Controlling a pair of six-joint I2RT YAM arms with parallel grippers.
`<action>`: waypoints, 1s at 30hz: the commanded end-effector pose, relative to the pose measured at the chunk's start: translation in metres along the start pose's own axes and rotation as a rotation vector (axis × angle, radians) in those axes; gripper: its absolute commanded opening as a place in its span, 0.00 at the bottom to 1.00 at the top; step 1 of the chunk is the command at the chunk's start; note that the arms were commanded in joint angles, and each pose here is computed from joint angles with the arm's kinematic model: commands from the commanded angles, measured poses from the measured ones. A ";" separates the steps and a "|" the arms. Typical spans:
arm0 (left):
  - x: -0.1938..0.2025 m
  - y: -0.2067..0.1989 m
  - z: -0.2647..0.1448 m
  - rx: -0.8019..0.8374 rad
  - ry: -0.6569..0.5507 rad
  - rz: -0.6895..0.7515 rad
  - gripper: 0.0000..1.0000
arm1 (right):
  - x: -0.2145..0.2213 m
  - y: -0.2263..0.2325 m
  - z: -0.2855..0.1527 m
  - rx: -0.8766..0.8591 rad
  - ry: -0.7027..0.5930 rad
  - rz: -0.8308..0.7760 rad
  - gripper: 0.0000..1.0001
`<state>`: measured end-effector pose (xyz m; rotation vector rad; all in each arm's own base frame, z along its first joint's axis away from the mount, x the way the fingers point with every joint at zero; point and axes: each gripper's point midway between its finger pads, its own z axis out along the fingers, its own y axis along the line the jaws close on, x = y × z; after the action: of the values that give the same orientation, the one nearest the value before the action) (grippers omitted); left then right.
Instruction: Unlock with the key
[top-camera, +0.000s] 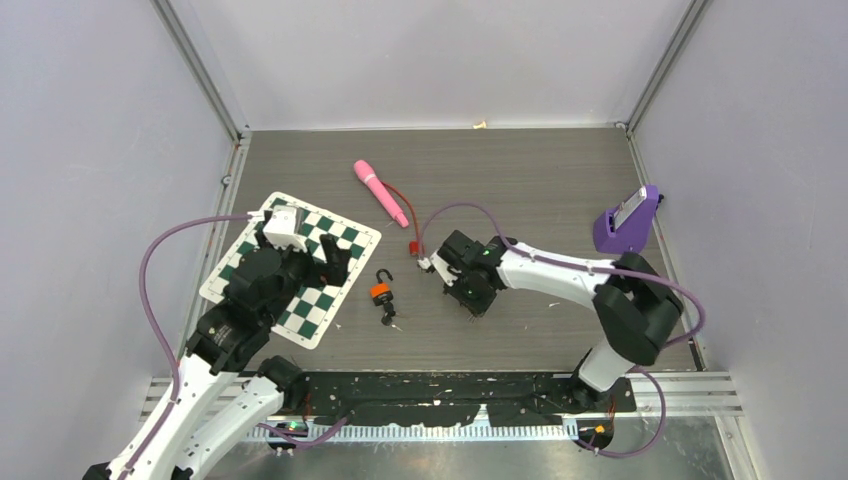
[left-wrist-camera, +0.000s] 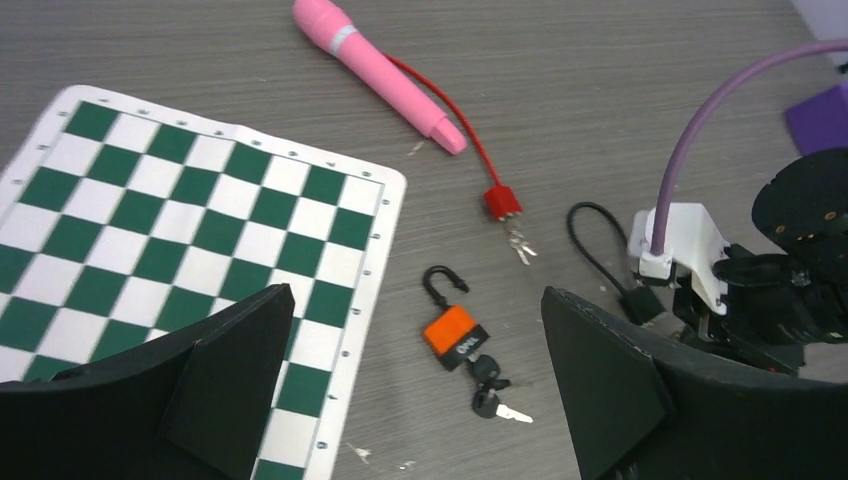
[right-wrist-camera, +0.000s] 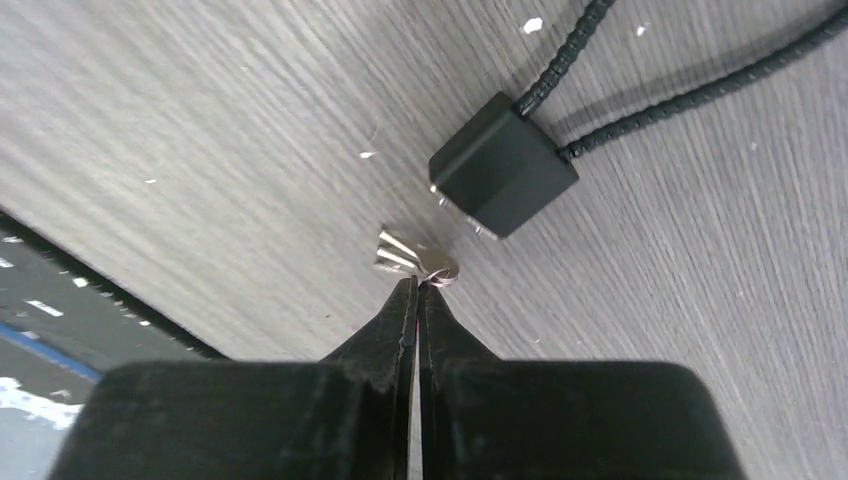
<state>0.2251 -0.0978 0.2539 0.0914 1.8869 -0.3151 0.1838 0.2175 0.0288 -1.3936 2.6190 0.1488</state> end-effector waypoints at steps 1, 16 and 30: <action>-0.009 -0.035 -0.002 0.166 -0.009 -0.096 0.99 | -0.031 0.012 -0.038 -0.033 -0.238 0.106 0.05; 0.042 -0.104 0.023 0.434 0.153 -0.478 0.99 | -0.101 0.023 -0.125 -0.146 -0.925 0.283 0.05; 0.076 -0.140 0.042 0.445 0.443 -0.862 0.99 | -0.132 0.050 -0.143 -0.216 -1.160 0.190 0.05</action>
<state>0.2098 -0.2349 0.1786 -0.3122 2.1936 -1.2268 0.1979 0.3071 0.1622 -0.7204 1.8897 0.8732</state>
